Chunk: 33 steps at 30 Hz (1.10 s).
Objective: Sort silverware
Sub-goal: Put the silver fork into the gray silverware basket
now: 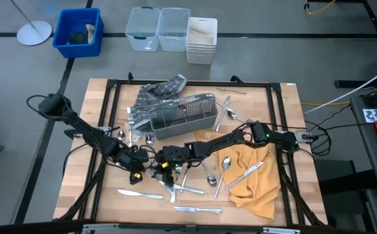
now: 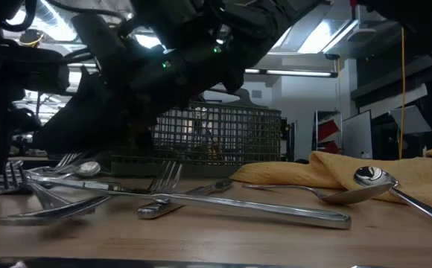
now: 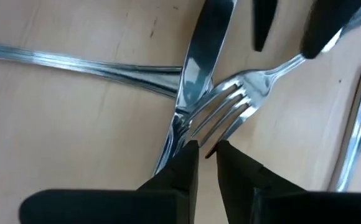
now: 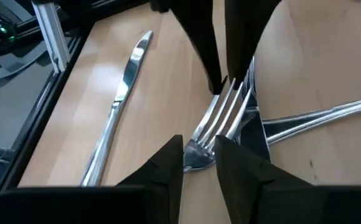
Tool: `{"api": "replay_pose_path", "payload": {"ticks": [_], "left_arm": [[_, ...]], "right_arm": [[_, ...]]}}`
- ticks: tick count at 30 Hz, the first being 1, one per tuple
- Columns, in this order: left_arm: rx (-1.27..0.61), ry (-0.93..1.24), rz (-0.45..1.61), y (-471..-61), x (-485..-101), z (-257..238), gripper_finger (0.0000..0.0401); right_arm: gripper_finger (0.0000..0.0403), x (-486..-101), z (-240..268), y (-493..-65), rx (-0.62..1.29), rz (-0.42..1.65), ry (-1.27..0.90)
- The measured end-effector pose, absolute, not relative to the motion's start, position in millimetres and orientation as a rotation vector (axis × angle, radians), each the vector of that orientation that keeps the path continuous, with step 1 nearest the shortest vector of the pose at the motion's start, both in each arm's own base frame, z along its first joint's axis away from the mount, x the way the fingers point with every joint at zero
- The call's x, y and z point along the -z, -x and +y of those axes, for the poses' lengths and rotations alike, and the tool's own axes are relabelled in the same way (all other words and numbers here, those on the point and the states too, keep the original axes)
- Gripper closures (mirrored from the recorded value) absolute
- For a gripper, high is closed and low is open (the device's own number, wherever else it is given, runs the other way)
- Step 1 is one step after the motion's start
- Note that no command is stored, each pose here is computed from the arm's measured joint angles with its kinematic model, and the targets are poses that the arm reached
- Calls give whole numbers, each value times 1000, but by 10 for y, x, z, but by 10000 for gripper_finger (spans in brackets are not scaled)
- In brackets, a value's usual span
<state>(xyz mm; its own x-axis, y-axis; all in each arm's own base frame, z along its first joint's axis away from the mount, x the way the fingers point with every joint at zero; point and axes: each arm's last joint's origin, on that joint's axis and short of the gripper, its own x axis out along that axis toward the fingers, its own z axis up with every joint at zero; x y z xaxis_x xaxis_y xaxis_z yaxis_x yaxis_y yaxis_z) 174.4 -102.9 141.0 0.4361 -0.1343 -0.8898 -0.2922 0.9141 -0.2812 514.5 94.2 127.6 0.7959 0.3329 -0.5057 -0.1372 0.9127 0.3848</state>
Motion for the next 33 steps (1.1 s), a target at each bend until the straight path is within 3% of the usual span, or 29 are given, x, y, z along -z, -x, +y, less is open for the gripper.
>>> {"api": "replay_pose_path", "payload": {"ticks": [16,23,33], "left_arm": [[-184,557,1105,-1774,-1419,-995,356],[-197,594,1095,-1783,-1426,-1000,395],[-205,621,1086,-1790,-1430,-1004,399]], "right_arm": [[307,-1355,937,-5132,-262,598,-326],[307,-1403,935,-5119,-268,600,-303],[307,-1413,934,-5109,-268,612,-298]]}}
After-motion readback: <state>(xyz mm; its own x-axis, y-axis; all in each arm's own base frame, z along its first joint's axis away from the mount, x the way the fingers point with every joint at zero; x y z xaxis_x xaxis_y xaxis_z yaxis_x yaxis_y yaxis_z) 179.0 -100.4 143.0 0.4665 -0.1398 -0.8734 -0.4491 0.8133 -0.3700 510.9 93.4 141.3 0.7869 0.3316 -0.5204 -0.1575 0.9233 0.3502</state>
